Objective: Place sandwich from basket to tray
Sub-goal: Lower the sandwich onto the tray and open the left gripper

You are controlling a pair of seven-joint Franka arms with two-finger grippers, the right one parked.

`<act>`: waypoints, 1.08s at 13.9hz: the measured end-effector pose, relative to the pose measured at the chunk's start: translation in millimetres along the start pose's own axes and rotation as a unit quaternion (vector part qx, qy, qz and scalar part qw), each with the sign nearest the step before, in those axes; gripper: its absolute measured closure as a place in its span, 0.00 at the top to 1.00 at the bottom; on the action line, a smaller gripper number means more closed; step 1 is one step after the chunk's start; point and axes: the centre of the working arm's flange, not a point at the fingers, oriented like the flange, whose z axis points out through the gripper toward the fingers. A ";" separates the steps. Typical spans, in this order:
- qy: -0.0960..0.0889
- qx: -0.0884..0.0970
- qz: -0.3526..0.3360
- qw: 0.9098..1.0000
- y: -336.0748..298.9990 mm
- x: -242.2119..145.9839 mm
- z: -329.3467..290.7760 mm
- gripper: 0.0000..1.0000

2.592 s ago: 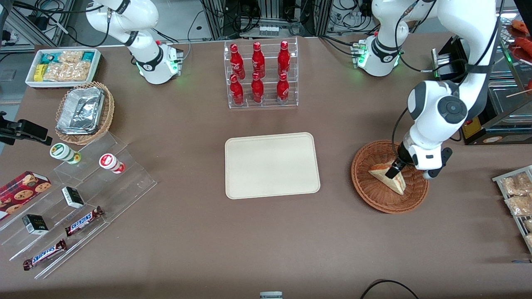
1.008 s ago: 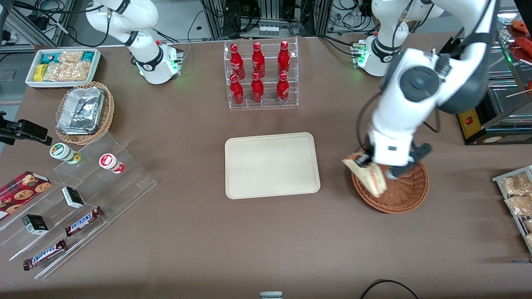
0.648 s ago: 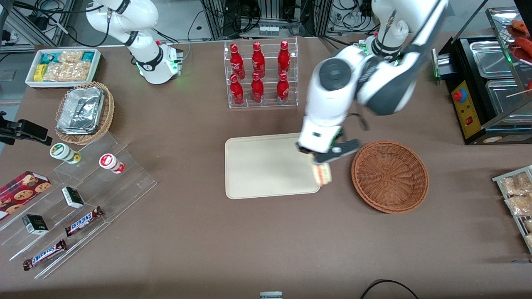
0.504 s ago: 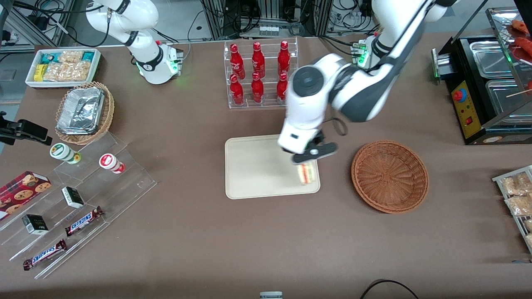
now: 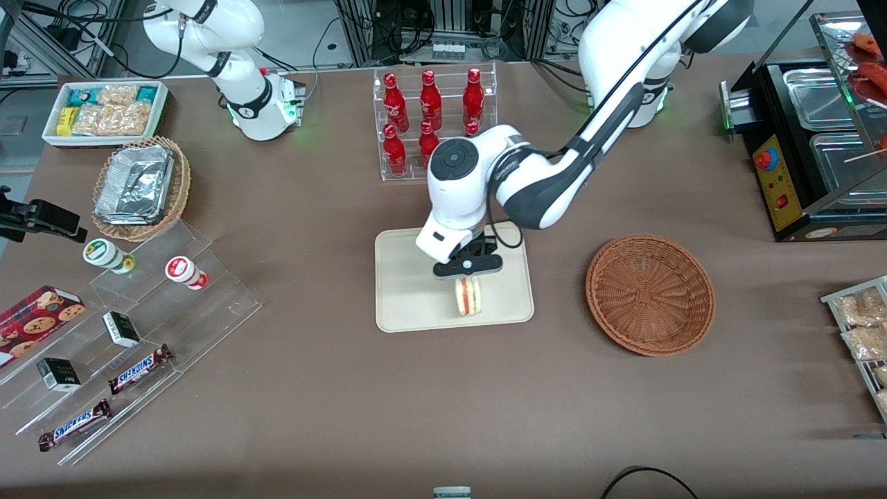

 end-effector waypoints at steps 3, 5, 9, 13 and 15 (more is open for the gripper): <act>-0.006 -0.009 0.010 1.000 9.6 -6.7 27.1 0.15; -0.011 -0.011 0.015 1.000 13.3 -10.6 41.1 0.15; -0.015 -0.012 0.030 0.999 23.0 -23.3 64.5 0.15; -0.017 -0.012 0.030 0.999 24.1 -24.4 68.0 0.30; -0.014 -0.015 0.028 0.999 24.8 -21.2 64.2 0.50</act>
